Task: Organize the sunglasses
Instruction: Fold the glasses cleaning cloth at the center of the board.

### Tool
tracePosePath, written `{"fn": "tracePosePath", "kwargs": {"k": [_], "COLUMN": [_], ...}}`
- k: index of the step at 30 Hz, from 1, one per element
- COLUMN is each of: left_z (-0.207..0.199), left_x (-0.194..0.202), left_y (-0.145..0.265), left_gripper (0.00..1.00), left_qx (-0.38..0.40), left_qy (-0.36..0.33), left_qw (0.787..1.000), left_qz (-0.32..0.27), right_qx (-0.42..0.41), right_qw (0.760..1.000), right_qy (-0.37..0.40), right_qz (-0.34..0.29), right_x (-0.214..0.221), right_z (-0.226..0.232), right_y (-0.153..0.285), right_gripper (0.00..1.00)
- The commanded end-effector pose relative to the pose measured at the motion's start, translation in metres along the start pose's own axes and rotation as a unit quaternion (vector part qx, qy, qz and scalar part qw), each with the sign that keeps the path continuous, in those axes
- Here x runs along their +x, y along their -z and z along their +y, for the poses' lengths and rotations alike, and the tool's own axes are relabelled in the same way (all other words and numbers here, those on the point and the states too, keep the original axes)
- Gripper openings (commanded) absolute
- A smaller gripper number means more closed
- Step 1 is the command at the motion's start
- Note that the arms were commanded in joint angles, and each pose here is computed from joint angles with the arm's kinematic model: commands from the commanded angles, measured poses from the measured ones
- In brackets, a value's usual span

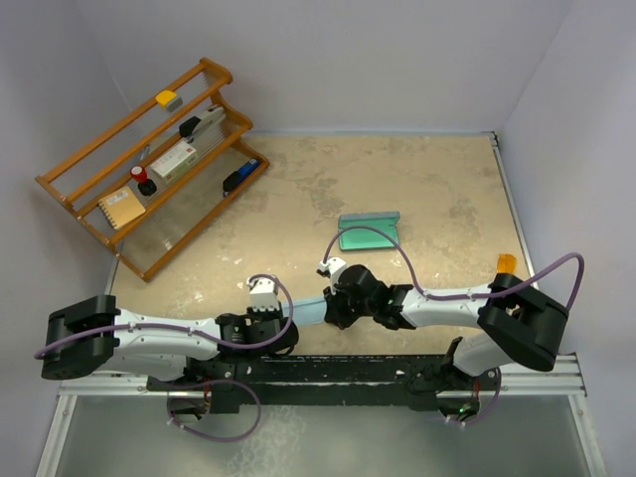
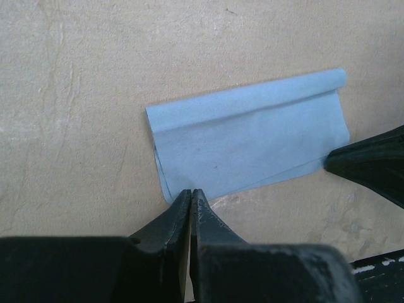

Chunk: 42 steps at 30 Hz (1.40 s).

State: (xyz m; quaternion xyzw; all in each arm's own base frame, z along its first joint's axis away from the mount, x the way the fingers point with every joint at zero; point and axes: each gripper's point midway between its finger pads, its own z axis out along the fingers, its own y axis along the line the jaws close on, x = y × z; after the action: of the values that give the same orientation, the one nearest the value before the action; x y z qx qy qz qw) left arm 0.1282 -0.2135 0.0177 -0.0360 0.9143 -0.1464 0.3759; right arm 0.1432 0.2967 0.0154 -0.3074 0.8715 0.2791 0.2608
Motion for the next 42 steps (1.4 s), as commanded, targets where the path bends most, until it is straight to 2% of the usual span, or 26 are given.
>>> {"fn": "tracePosePath", "kwargs": {"k": [1,28,42], "left_z": [0.023,0.038,-0.024], "left_x": [0.007,0.001,-0.033], "left_y": [0.002,0.009,0.013], "left_gripper": [0.0,0.0,0.0], "left_qx": [-0.037,-0.062,0.012], "left_qy": [-0.017,0.007,-0.006], "left_qw": [0.999,0.998,0.999], "left_qz": [0.009,0.0,-0.048], "right_qx": [0.014,0.017,0.018], "right_qw": [0.999,0.999,0.999], "right_qy": [0.011,0.013,0.01], "right_qz": [0.029,0.031,0.029], "right_x": [0.018,0.02,0.021], "right_z": [-0.008,-0.01,-0.011], "right_y": [-0.001,-0.002,-0.002], "right_gripper": [0.0,0.0,0.0]}}
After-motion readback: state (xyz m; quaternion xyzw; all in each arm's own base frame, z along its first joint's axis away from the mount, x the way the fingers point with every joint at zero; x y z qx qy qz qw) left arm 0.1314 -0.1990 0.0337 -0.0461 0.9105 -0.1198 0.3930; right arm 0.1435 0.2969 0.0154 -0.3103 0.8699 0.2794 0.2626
